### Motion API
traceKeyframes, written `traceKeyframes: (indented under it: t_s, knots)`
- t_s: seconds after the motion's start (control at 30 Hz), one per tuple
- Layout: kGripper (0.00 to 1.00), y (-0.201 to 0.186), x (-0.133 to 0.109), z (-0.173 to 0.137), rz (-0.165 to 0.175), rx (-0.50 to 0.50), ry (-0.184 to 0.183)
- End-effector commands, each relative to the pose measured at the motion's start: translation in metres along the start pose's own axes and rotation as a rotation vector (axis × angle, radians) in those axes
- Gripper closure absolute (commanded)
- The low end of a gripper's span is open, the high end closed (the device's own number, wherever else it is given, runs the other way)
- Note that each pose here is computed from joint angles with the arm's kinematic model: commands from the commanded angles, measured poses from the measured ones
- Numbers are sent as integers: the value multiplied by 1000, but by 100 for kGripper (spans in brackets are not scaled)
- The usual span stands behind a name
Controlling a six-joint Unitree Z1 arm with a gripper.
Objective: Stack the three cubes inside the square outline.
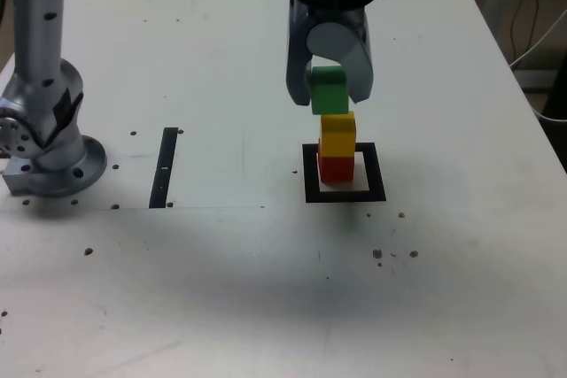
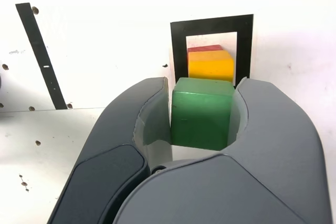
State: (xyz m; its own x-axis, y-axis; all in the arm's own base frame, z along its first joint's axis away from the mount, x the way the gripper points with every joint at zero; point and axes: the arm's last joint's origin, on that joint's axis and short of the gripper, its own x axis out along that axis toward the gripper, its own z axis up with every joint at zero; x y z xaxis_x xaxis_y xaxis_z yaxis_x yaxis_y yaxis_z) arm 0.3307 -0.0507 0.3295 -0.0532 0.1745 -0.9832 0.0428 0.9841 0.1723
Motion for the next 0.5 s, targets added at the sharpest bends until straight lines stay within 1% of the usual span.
traceKeyframes:
  t_s: [0.0,0.2,0.47]
  knots:
    - [81,0,4,3,8,-5,12]
    - [79,-2,16,15,22,-4,22]
    - [78,-1,21,19,23,-2,33]
